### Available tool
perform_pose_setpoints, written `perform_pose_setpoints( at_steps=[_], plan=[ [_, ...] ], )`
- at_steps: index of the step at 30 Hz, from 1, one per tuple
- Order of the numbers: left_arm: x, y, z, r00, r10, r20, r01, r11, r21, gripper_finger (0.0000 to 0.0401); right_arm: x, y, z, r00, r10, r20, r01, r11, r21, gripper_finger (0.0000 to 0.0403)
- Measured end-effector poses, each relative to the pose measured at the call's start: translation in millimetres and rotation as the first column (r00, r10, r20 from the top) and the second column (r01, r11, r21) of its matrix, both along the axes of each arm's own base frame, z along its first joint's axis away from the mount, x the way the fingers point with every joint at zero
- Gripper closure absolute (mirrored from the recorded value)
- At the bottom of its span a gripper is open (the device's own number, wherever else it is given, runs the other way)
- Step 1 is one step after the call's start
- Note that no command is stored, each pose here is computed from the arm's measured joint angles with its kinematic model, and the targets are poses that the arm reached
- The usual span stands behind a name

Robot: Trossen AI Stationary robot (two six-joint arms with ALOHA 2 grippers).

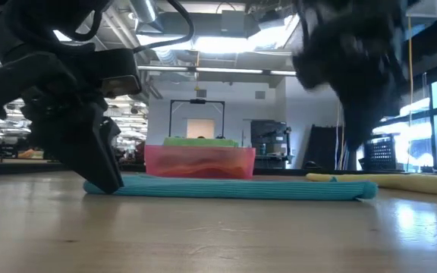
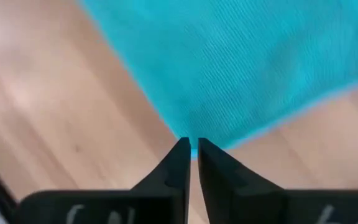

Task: Fold microfiber towels
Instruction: Fold the blue microfiber cloth

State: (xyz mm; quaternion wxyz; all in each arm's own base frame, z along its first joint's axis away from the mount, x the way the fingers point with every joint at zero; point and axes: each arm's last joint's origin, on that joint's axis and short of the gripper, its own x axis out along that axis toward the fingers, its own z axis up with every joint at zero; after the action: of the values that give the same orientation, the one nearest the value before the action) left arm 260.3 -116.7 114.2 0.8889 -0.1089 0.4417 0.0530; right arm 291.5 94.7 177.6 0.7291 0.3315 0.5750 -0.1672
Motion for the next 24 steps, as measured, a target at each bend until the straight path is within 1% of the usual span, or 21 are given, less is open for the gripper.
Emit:
perform_pose_setpoints(
  at_steps=[3,5,7,10,12,14,17,21,24],
  plan=[
    [-3,1,4,1.000,-0.023,-0.006,0.023,1.000,0.020,0.0299,6,3,15,0.983,0.164,0.087,-0.158,0.985,-0.065,0.0369],
    [-5,2,6,0.999,-0.045,-0.017,0.045,0.998,0.040,0.0299,9,6,18,0.955,0.271,0.125,-0.258,0.960,-0.108,0.0369],
    [-8,3,8,0.997,-0.063,-0.041,0.065,0.996,0.058,0.0299,11,7,19,0.928,0.340,0.151,-0.324,0.938,-0.125,0.0369],
    [-13,6,13,0.995,-0.070,-0.073,0.074,0.996,0.056,0.0299,15,8,20,0.918,0.350,0.186,-0.329,0.935,-0.132,0.0369],
    [-16,7,21,0.996,-0.063,-0.067,0.067,0.996,0.050,0.0299,21,10,23,0.899,0.350,0.263,-0.324,0.936,-0.138,0.0369],
    [-18,8,30,0.997,-0.064,-0.037,0.065,0.997,0.042,0.0299,28,12,28,0.858,0.379,0.348,-0.336,0.925,-0.179,0.0369],
    [-22,10,36,0.997,-0.066,-0.038,0.069,0.995,0.073,0.0299,37,14,32,0.797,0.423,0.431,-0.353,0.905,-0.236,0.0369],
    [-28,12,33,0.987,-0.114,-0.111,0.128,0.984,0.127,0.0299,39,15,30,0.792,0.430,0.434,-0.355,0.902,-0.245,0.0369],
    [-28,10,32,0.975,-0.189,-0.114,0.208,0.960,0.187,0.0299,39,15,30,0.797,0.416,0.439,-0.345,0.909,-0.235,0.0369]
  ],
)
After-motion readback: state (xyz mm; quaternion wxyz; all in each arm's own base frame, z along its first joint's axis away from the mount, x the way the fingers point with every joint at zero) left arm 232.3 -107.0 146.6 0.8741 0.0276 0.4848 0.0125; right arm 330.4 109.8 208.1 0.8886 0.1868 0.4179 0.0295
